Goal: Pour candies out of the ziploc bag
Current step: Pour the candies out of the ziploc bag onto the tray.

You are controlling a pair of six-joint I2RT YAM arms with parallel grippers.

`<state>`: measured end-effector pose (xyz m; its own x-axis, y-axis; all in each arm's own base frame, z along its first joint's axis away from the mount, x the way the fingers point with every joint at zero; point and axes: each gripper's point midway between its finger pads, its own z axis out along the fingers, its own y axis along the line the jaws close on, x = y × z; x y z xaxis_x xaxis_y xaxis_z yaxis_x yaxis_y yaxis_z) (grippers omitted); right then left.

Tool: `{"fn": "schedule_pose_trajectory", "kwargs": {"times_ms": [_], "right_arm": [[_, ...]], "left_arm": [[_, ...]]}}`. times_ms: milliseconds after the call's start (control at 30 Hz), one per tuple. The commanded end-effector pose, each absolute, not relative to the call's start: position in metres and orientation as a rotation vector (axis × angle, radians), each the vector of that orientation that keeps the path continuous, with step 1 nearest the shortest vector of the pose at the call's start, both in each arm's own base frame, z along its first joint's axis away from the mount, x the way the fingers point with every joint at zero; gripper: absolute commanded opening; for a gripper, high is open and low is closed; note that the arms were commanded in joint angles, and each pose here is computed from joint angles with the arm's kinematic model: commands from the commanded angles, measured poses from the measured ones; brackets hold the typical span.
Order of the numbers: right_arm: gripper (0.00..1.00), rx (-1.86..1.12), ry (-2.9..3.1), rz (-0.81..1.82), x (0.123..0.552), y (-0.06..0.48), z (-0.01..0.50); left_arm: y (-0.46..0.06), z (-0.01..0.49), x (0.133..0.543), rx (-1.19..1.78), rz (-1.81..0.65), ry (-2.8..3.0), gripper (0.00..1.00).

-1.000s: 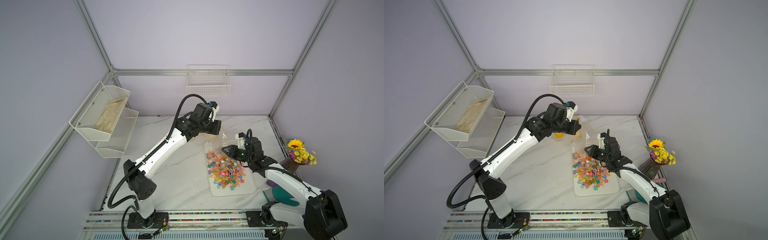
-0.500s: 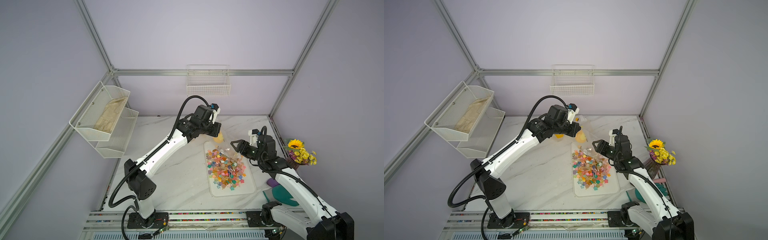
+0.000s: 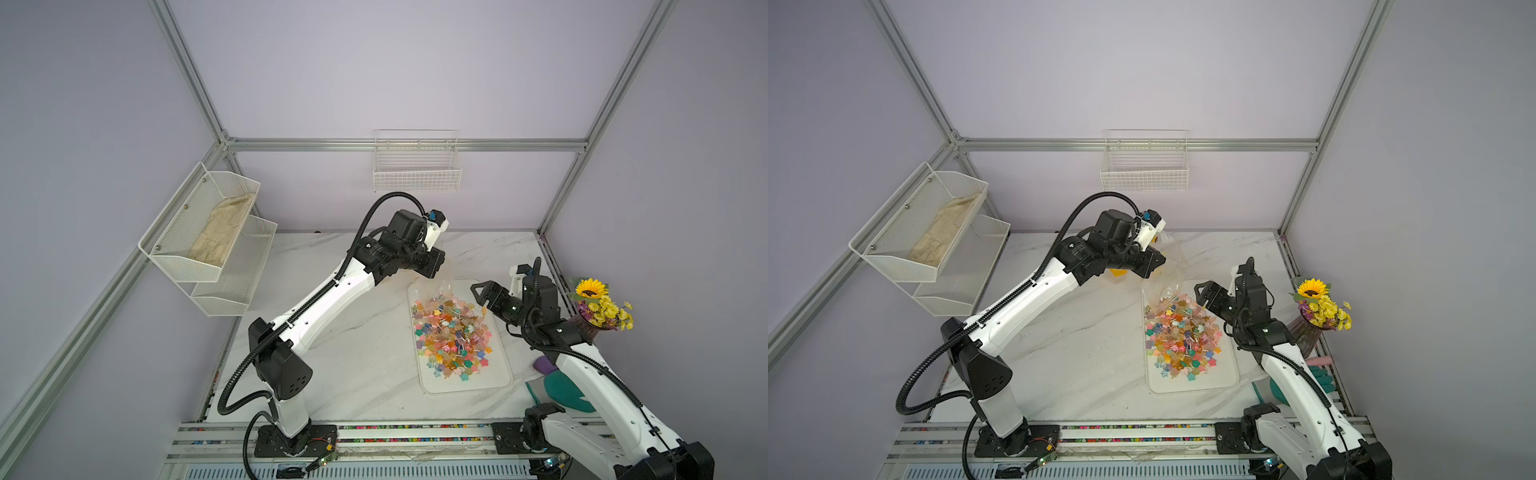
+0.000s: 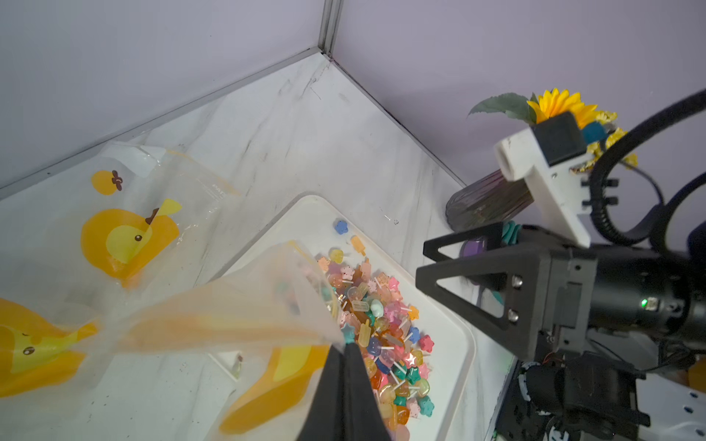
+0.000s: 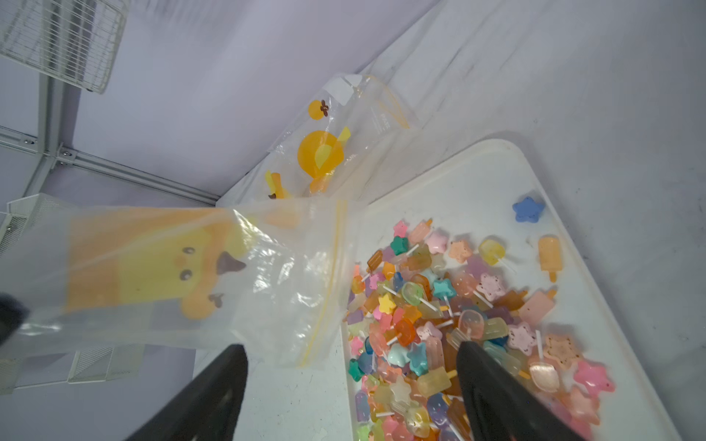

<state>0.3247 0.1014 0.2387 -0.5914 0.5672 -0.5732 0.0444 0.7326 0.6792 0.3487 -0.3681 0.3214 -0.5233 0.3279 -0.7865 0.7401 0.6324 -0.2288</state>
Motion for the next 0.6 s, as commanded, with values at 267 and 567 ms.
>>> {"fn": "schedule_pose_trajectory", "kwargs": {"times_ms": [267,567], "right_arm": [[0.92,0.386,1.899,0.833,0.35,0.102,0.325],[0.94,0.292,1.909,0.951,0.363,0.126,0.34]], "left_arm": [[-0.355,0.337,0.324,1.292,-0.324,1.748,0.0],[-0.35,0.35,0.288,1.57,-0.053,1.351,0.0]]}}
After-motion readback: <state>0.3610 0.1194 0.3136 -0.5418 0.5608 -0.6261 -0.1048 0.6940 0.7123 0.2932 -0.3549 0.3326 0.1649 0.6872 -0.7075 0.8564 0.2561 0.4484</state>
